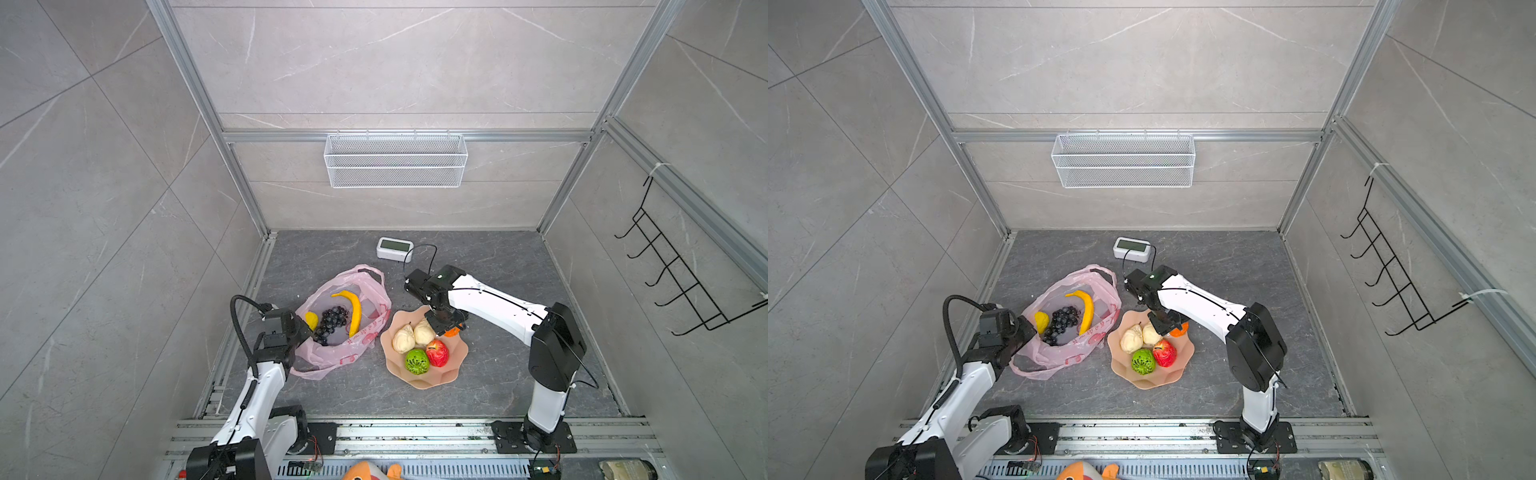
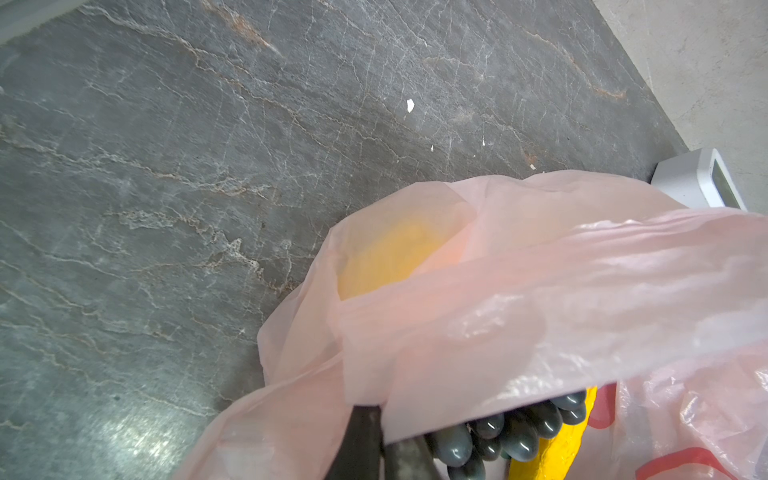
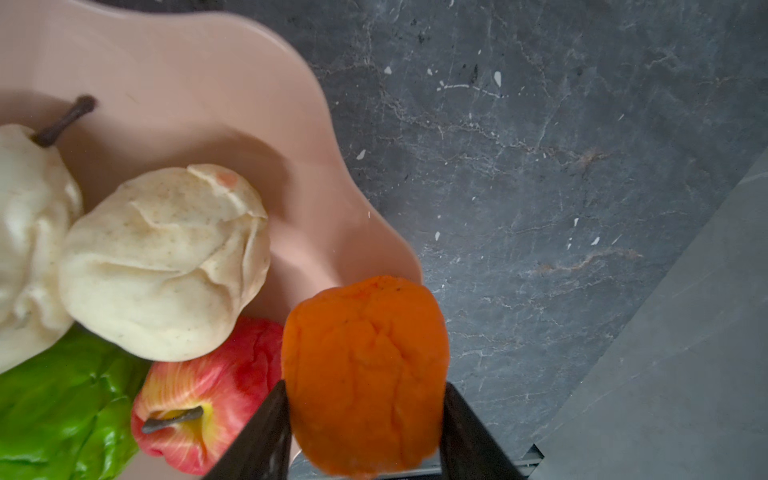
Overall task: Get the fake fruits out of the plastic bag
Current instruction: 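Lift the orange out and carry it to the peach bowl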
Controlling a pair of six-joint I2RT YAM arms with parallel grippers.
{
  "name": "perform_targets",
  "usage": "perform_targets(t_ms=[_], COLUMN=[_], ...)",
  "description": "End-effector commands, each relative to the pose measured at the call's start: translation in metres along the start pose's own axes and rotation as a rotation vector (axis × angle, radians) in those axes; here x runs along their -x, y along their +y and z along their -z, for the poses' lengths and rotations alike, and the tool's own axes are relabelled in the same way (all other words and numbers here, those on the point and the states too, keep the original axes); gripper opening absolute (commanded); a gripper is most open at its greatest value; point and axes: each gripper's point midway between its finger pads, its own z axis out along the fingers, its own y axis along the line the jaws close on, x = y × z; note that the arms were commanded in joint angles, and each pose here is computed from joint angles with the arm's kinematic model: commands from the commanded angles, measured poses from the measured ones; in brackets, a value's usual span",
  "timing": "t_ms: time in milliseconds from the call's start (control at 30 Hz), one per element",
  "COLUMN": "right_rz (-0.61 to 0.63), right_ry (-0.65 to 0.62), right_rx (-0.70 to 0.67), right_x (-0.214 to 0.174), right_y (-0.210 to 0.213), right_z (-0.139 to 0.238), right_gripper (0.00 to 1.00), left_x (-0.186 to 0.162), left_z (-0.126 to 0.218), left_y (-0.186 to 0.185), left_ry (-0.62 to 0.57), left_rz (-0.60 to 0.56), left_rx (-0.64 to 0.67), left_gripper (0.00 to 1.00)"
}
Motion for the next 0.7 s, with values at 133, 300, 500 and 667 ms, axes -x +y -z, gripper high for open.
perform_targets(t_ms=[133,300,500,667], right_rz=[0.038,0.042,0.061,0.083], right_ry=[0.058,0.065,0.064,0.059], right_rx=[-0.031,-0.029,-0.019,-0.021], right_x=[-0.002,-0.001,0.003,0.005], right_y=[-0.002,0.001,0.01,0.019], right_z=[-0.006,-0.007,-0.008,-0.007], right_gripper=[0.53,0.53,0.56,0.62], left_x=[0.014,0.013,0.013,0.014], left_z=[0.005,0.004,0.004,0.004], left_y=[-0.009,-0.009,-0.008,-0.008], left_ry=[-0.043,-0.041,-0.041,-0.042], left_rz=[-0.018,-0.019,-0.018,-0.02], left_rx=[-0.03,-0.03,-0.029,-0.028], left_gripper=[0.0,0.0,0.0,0.0])
